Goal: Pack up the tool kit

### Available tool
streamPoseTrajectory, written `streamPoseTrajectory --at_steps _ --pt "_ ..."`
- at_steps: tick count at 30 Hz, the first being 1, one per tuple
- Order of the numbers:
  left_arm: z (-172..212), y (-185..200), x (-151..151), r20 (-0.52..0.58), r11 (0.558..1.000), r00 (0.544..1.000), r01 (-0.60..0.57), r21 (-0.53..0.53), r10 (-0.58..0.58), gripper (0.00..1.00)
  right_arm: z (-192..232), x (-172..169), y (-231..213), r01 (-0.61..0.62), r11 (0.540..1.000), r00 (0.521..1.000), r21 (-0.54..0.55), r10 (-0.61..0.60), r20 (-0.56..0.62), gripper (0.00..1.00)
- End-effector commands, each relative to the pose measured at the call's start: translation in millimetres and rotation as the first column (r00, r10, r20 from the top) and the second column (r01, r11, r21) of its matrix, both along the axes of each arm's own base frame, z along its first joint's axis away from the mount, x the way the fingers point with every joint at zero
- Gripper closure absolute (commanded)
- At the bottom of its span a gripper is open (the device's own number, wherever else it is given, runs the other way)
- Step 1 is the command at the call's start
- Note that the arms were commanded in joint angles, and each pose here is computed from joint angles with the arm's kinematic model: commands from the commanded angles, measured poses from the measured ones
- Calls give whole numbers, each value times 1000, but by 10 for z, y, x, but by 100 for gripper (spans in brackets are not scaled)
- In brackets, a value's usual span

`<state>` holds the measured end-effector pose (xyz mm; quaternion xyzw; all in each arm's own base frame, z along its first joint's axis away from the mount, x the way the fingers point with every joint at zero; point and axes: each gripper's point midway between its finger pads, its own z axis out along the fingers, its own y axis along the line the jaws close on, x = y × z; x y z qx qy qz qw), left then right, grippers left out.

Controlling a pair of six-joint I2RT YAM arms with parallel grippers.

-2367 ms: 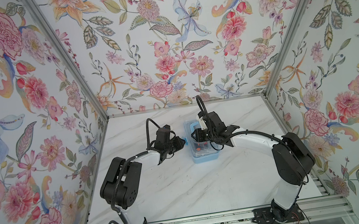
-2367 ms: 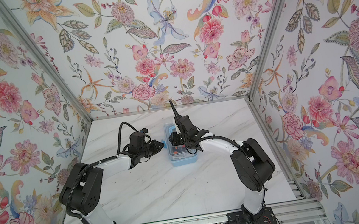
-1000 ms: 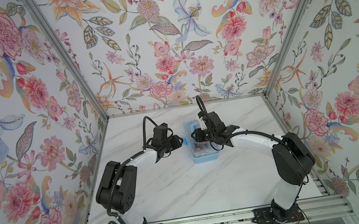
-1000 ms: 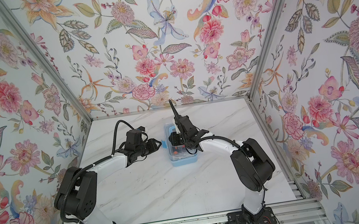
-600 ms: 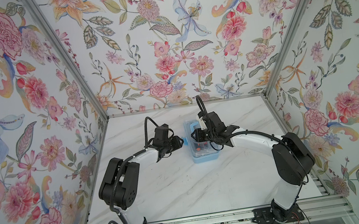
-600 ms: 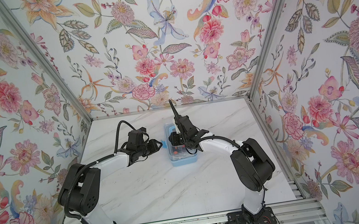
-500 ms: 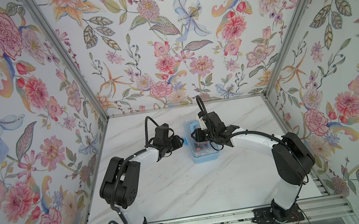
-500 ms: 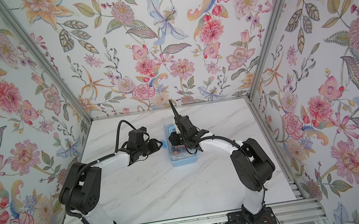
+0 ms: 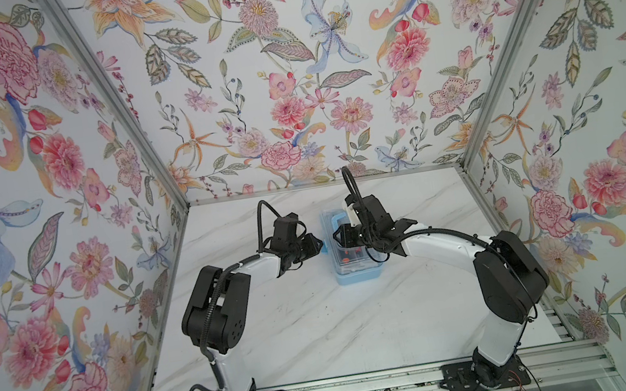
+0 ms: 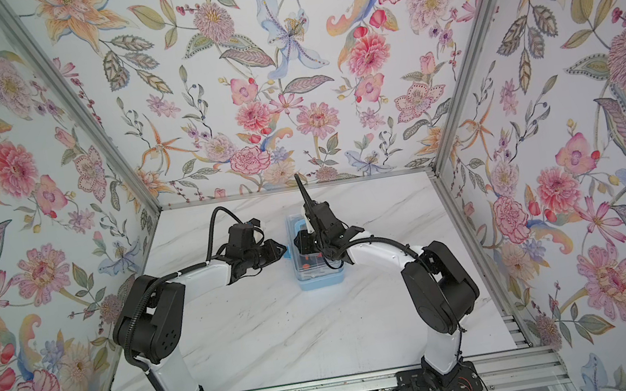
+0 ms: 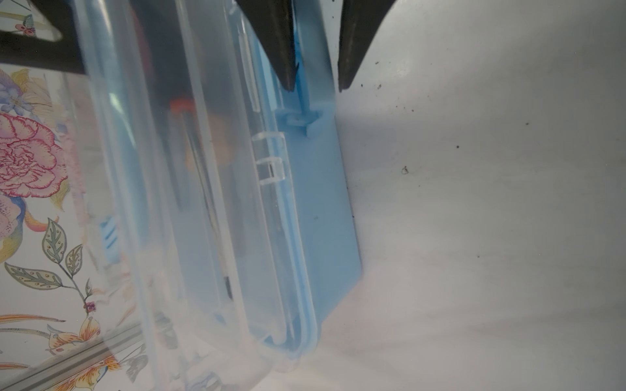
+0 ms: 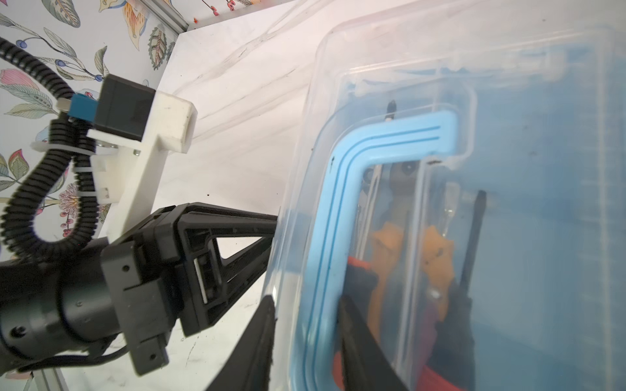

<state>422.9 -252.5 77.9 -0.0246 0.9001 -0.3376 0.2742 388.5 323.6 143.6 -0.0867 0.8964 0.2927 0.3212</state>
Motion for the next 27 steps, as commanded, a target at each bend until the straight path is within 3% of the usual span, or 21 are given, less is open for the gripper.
streamPoseTrajectory --at_steps 1,7,9,27 --pt "32 -95 33 3 999 1000 28 -17 -28 77 -465 -276 80 -58 997 988 -46 51 -144 67" --pt "49 -69 0 -3 999 999 33 1 -33 84 -452 -259 68 -52 998 989 -46 45 -141 67" --pt "99 -56 -2 5 1000 1000 29 2 -29 92 -445 -256 73 -53 998 989 -46 47 -138 67" --pt "513 -37 34 51 1000 998 29 -2 -29 92 -381 -232 82 -56 998 991 -34 52 -121 67"
